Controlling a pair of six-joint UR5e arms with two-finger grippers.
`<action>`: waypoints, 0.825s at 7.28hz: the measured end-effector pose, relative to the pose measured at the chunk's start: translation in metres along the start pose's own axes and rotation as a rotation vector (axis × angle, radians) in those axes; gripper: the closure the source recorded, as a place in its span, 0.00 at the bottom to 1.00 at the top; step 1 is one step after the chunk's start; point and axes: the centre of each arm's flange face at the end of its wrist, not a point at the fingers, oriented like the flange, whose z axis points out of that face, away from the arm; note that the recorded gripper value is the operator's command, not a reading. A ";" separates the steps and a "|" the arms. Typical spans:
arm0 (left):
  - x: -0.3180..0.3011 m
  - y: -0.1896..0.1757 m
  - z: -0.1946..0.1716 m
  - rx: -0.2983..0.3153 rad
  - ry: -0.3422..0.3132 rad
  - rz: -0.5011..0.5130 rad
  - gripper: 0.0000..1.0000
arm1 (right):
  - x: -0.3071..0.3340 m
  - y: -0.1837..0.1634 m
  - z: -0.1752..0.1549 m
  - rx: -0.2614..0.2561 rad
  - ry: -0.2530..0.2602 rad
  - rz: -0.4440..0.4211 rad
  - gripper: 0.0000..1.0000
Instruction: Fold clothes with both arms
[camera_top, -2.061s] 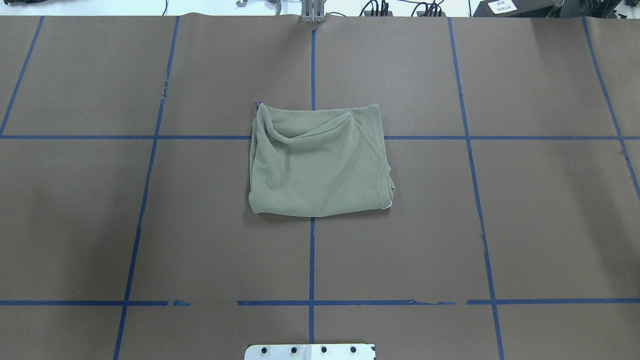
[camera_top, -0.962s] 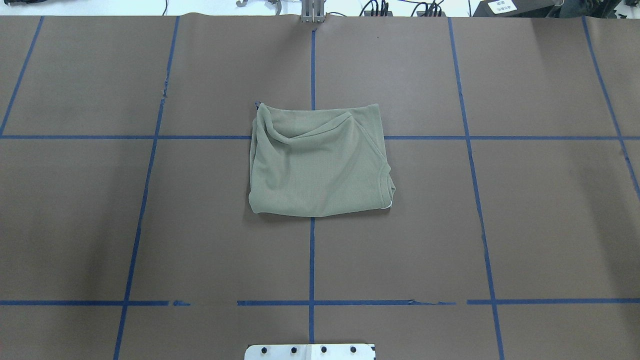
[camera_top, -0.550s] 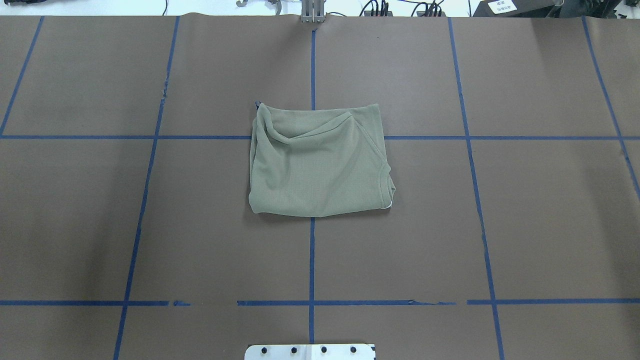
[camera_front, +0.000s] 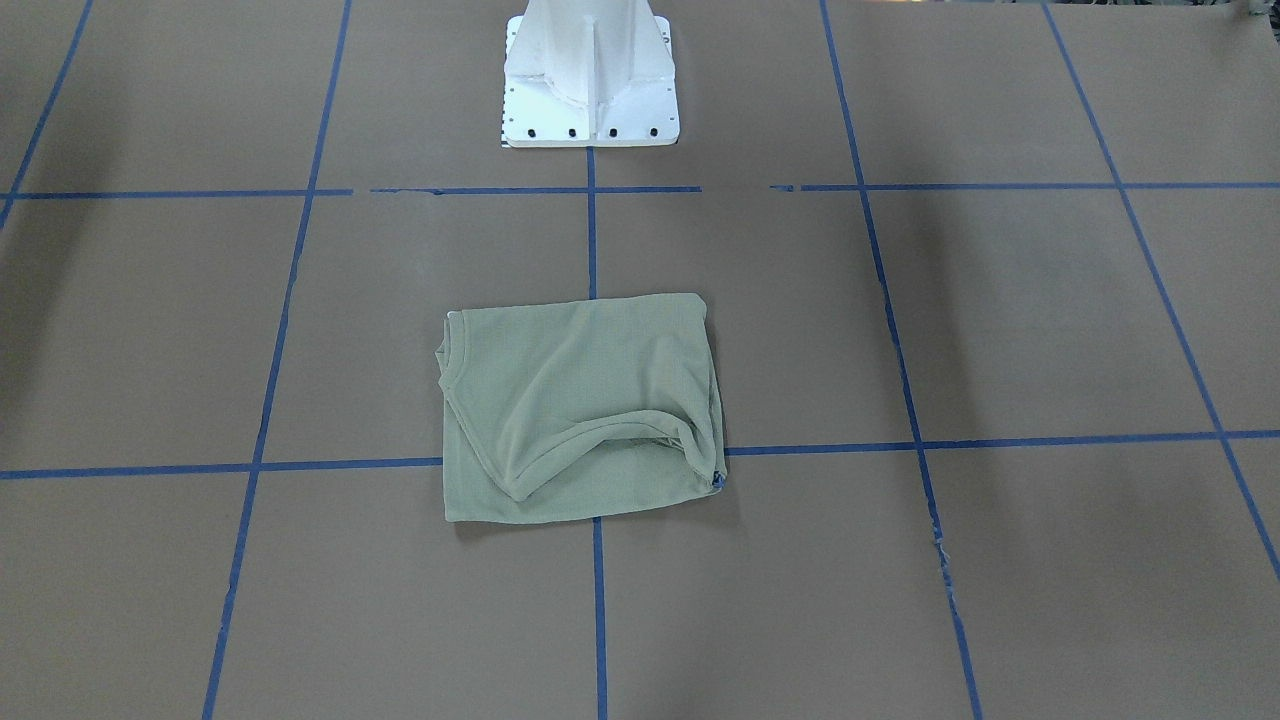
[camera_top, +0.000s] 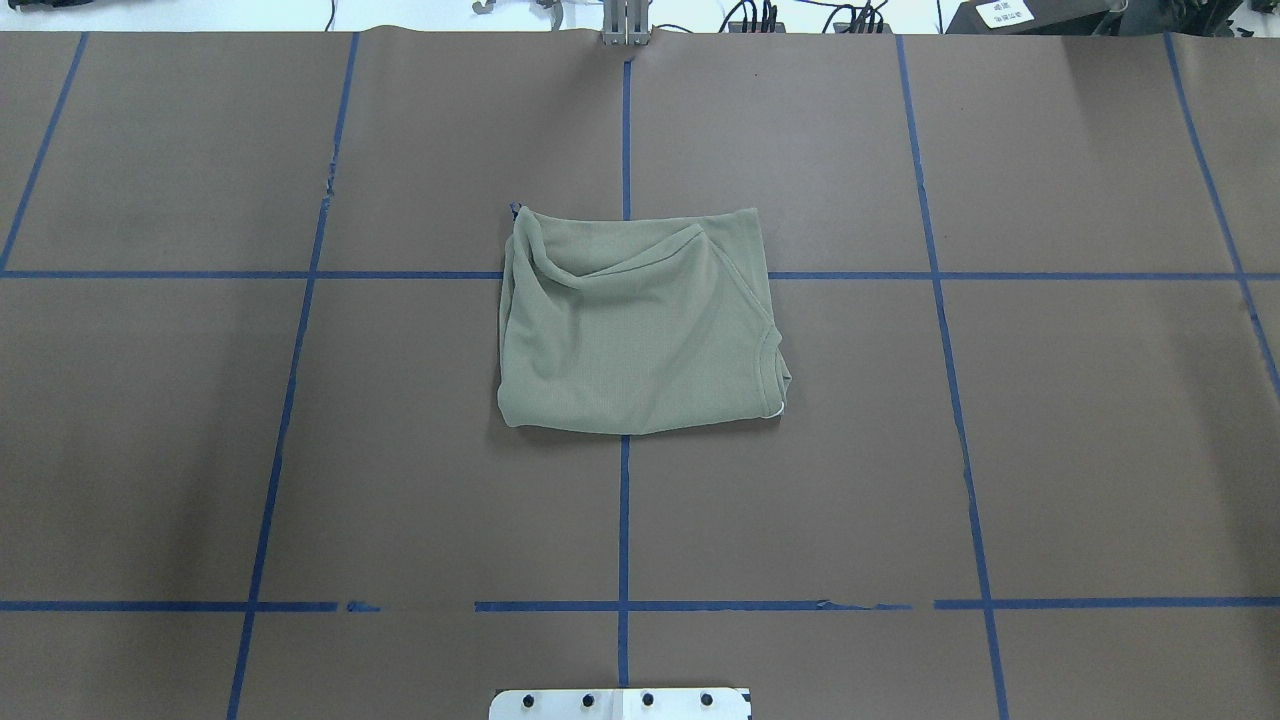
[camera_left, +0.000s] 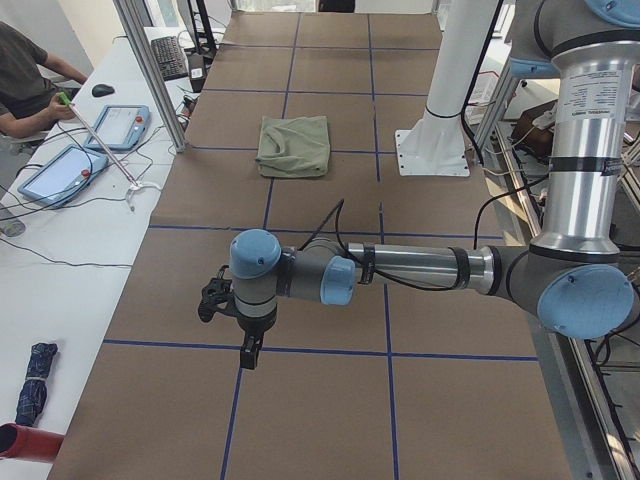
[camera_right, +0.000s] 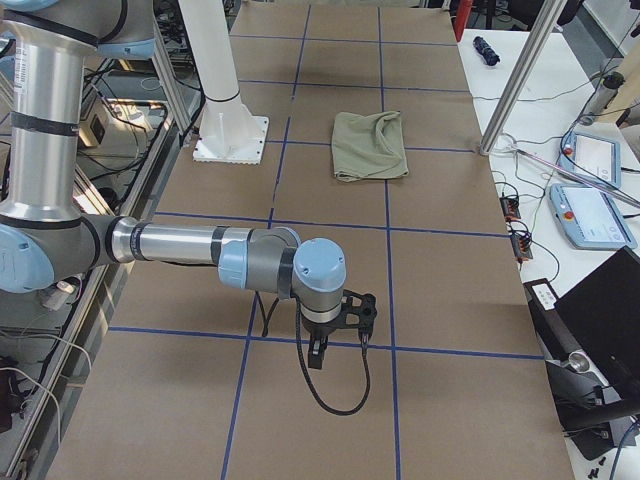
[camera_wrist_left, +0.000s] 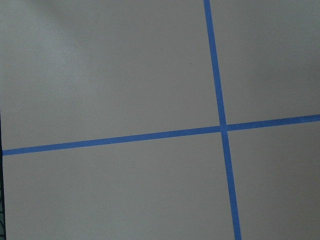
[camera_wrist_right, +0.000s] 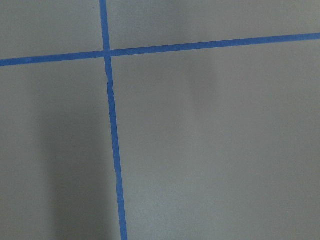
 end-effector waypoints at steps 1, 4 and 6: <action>0.000 0.000 0.000 0.000 0.000 0.000 0.00 | -0.007 -0.003 0.006 -0.007 -0.001 -0.012 0.00; 0.000 0.000 0.001 -0.002 0.003 -0.008 0.00 | -0.025 -0.012 0.008 -0.010 -0.044 -0.016 0.00; 0.001 0.001 0.006 -0.011 0.006 -0.012 0.00 | -0.029 -0.013 0.008 -0.011 -0.058 -0.019 0.00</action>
